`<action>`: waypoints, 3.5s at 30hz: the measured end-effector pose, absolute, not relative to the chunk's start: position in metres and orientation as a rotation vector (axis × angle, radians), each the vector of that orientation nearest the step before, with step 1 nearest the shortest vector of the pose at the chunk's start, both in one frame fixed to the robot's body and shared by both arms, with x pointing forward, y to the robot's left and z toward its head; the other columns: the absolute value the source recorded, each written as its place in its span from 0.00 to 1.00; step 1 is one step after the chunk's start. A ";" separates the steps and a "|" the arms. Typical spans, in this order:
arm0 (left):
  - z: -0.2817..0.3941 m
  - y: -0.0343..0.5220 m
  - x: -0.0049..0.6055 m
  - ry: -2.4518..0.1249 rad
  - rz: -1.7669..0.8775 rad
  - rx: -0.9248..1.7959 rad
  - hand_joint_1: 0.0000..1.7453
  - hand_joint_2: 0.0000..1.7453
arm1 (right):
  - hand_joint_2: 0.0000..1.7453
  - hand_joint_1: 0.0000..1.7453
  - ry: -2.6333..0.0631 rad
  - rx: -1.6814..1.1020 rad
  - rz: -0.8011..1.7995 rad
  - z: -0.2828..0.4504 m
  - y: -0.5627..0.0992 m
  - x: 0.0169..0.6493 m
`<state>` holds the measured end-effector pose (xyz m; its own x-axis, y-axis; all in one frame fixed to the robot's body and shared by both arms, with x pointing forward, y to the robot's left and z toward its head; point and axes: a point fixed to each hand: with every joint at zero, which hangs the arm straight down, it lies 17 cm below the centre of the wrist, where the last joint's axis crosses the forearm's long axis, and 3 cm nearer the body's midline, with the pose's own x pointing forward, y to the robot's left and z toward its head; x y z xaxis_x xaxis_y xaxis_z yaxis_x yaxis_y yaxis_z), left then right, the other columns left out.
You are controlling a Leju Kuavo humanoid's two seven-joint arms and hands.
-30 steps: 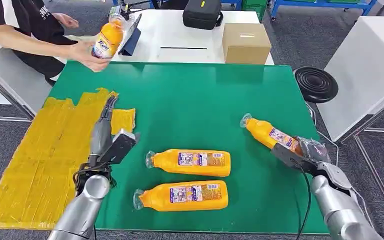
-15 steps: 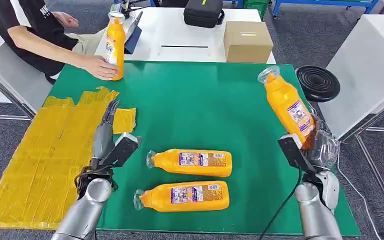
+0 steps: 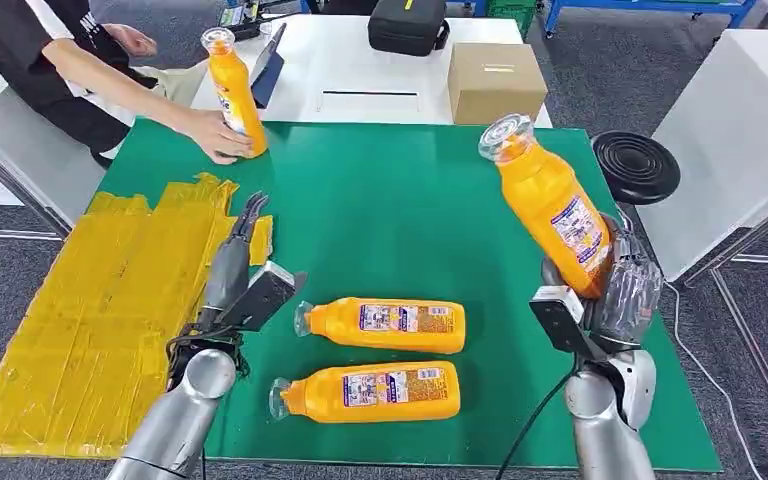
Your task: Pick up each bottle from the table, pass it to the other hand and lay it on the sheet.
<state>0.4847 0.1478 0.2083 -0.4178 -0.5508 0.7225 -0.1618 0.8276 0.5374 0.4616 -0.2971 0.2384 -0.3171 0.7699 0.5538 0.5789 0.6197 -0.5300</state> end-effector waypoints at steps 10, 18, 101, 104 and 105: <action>0.209 0.146 0.484 -1.987 -0.481 0.524 0.00 1.00 | 1.00 1.00 -2.033 -1.057 0.294 0.241 -0.295 0.461; 0.209 0.146 0.484 -1.987 -0.481 0.524 0.00 1.00 | 1.00 1.00 -2.034 -1.056 0.295 0.241 -0.295 0.461; 0.328 -0.003 0.423 -1.927 -0.350 -0.894 0.00 1.00 | 1.00 1.00 -2.289 -0.899 0.525 0.277 -0.130 0.498; 0.330 -0.012 0.422 -1.921 -0.349 -0.901 0.00 1.00 | 1.00 1.00 -2.296 -0.901 0.517 0.280 -0.128 0.498; 0.330 -0.014 0.422 -1.918 -0.348 -0.902 0.00 1.00 | 1.00 1.00 -2.295 -0.899 0.510 0.280 -0.127 0.498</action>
